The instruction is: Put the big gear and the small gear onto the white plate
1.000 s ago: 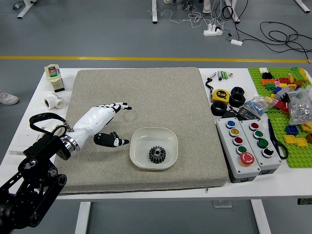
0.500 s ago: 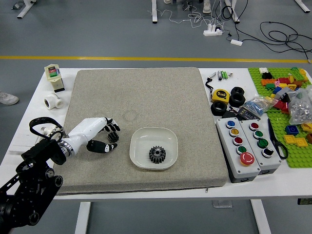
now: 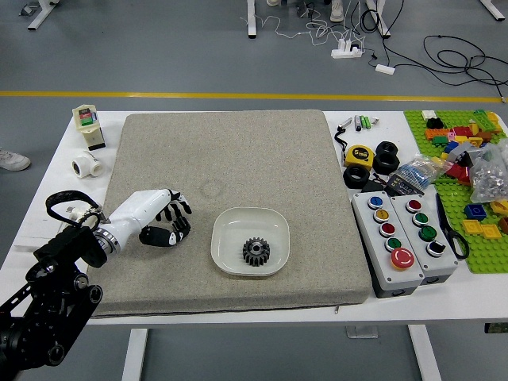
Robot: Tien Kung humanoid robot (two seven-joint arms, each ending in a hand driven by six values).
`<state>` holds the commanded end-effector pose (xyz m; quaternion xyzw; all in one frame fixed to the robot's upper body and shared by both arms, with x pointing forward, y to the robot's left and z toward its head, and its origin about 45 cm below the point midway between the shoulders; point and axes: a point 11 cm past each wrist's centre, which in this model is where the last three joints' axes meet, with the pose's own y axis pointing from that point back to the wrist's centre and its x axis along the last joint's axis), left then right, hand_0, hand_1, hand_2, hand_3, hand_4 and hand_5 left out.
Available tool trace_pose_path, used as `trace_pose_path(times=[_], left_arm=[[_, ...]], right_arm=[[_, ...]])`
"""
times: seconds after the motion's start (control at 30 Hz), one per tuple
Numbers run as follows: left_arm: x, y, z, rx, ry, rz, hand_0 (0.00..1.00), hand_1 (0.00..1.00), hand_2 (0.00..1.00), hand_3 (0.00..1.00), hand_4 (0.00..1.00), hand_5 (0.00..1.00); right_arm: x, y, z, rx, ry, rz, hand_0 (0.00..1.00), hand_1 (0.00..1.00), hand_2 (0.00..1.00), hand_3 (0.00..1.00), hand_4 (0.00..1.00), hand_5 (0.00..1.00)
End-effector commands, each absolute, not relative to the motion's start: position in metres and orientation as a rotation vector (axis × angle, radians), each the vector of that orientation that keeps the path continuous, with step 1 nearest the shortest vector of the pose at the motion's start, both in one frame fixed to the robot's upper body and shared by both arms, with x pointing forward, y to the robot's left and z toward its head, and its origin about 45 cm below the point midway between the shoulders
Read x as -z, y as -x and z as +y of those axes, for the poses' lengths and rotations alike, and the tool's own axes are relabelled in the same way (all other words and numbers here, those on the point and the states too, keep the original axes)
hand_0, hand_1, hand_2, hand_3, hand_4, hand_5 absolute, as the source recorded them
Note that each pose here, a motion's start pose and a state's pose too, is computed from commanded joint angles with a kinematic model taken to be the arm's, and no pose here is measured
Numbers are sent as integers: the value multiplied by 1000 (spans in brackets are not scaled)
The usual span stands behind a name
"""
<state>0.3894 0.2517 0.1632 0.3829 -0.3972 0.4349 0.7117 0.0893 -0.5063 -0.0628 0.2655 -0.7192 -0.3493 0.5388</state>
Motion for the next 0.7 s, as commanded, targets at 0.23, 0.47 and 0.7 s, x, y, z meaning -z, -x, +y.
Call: trace_pose_path(times=[0.23, 0.47, 0.7], left_arm=[[-160, -390, 257, -973, -860, -871, 276, 350, 437, 552, 633, 128], [-164, -390, 257, -978, -845, -881, 266, 330, 419, 545, 558, 72], [-193, -392, 242, -1014, -753, -989, 261, 328, 417, 545, 552, 52]], right_arm=[[63, -90, -506, 831, -632, -1711, 603, 610, 698, 554, 756, 658], [62, -90, -507, 830, -633, -1711, 603, 610, 698, 553, 757, 658], [62, -91, -507, 829, -634, -1711, 603, 610, 698, 554, 756, 657]])
